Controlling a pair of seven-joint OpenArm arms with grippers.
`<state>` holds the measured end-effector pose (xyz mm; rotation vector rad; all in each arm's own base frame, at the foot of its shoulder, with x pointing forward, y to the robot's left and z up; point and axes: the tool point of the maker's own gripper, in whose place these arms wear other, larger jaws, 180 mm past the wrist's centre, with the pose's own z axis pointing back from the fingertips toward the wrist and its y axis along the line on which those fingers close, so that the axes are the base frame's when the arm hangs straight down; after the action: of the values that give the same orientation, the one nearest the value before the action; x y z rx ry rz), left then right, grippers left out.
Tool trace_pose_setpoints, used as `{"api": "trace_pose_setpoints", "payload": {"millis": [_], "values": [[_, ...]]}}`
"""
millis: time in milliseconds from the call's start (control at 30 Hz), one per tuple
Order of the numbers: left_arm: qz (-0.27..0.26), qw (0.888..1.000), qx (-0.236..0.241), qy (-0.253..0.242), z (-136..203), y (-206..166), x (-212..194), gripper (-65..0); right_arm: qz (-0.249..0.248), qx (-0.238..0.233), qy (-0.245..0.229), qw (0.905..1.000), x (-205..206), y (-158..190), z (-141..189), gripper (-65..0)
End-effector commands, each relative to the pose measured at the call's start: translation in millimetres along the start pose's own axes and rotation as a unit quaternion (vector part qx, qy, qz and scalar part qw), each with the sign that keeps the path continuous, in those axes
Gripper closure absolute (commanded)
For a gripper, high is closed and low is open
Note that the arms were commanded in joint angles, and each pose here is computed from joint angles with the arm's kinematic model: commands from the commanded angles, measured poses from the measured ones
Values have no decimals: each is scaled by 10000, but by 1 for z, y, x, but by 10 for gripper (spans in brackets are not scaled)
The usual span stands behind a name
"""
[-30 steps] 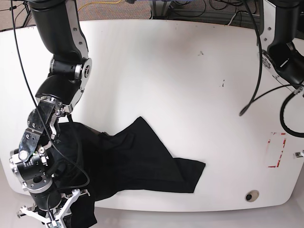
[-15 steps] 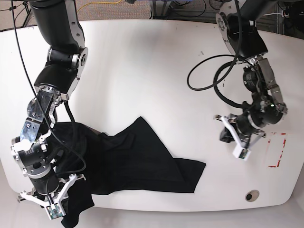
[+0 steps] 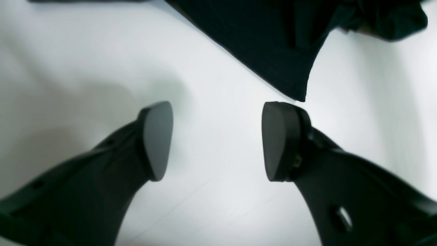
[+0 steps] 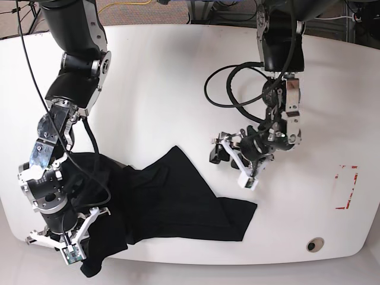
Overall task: Layout the t-shirt on the table in an organized manner, then fold the t-shirt properly
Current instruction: 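Move the left gripper to the shirt's middle and grasp the fabric, then drag the grasped fabric with the left gripper away from the right gripper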
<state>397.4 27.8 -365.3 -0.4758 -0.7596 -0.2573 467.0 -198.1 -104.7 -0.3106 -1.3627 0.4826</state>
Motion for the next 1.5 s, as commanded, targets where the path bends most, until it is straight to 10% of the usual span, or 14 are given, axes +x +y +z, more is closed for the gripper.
{"api": "trace_pose_setpoints", "payload": {"millis": [0,1067,1333,1467], "values": [[13,9991,-240,-358,-15,-18,27,-389,23,-142,-344,9993,21,-11,4,0],[1992,9788,-474,37,-109,-26,-8,-381,-184,-250,-162,9994,-1,-17,9,0],[1942,9789,-631,118,-111,-39,-12,0,-190,-242,-158,9994,-1,-16,9,0],[1939,9784,-714,25,-111,-44,-4,-10,-190,-242,-158,9994,-1,-16,9,0]]}}
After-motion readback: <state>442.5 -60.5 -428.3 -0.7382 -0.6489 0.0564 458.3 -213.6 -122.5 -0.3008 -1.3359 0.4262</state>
